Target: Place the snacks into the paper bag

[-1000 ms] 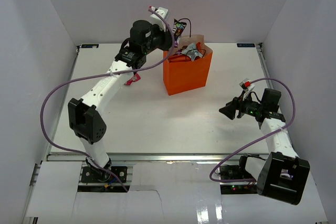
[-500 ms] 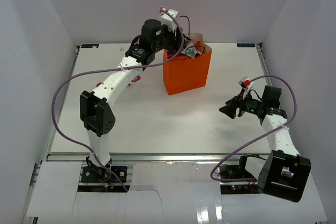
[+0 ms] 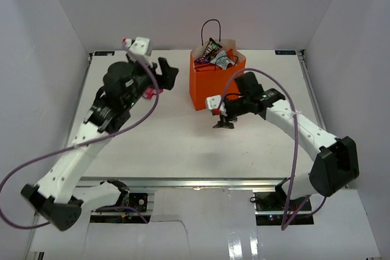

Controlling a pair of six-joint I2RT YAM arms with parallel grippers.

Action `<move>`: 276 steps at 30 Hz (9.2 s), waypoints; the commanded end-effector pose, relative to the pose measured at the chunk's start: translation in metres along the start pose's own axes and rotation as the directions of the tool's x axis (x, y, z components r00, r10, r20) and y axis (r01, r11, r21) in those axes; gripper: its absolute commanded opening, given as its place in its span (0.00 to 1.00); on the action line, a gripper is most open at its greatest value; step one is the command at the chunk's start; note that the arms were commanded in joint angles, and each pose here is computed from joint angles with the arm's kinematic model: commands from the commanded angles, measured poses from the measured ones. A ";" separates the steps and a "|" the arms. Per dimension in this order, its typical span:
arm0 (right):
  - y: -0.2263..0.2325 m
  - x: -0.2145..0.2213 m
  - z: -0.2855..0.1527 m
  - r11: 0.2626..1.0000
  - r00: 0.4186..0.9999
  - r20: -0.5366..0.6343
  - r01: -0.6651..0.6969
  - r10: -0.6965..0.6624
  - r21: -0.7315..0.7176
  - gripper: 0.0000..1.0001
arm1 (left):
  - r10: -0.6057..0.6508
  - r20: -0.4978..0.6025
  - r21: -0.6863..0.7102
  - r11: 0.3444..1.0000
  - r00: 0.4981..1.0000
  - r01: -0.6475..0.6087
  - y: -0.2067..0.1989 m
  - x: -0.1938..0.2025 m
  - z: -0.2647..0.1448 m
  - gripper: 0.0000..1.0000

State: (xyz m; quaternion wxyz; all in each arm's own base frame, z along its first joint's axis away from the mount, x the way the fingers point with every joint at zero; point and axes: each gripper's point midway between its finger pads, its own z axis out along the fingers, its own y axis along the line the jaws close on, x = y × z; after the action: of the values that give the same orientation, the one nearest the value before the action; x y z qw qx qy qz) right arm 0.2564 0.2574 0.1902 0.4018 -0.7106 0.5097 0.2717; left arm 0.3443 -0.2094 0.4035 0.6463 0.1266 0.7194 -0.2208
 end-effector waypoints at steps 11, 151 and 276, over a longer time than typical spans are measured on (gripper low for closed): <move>-0.108 -0.078 0.161 0.990 0.989 -0.083 0.128 -0.122 0.061 0.69 | -0.651 0.079 -0.469 0.644 0.755 0.604 0.070 0.149 -0.170 0.87; -0.180 -0.182 -0.072 0.844 0.941 0.315 -0.265 0.122 0.467 0.08 | -0.382 -0.215 0.180 0.889 0.899 0.421 0.011 0.161 -0.093 0.90; 0.057 -0.020 0.149 0.545 0.542 -0.060 0.834 -0.838 -0.089 0.63 | -0.619 -0.785 -0.404 0.460 -0.041 0.791 -0.060 0.305 -0.063 0.28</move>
State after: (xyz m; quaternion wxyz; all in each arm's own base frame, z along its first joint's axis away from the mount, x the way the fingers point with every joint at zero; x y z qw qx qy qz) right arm 0.1859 0.3784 0.1010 0.4317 -0.8913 0.1279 0.0538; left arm 0.2319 -0.2585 0.0918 -0.0504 -0.1417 0.8788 -0.4530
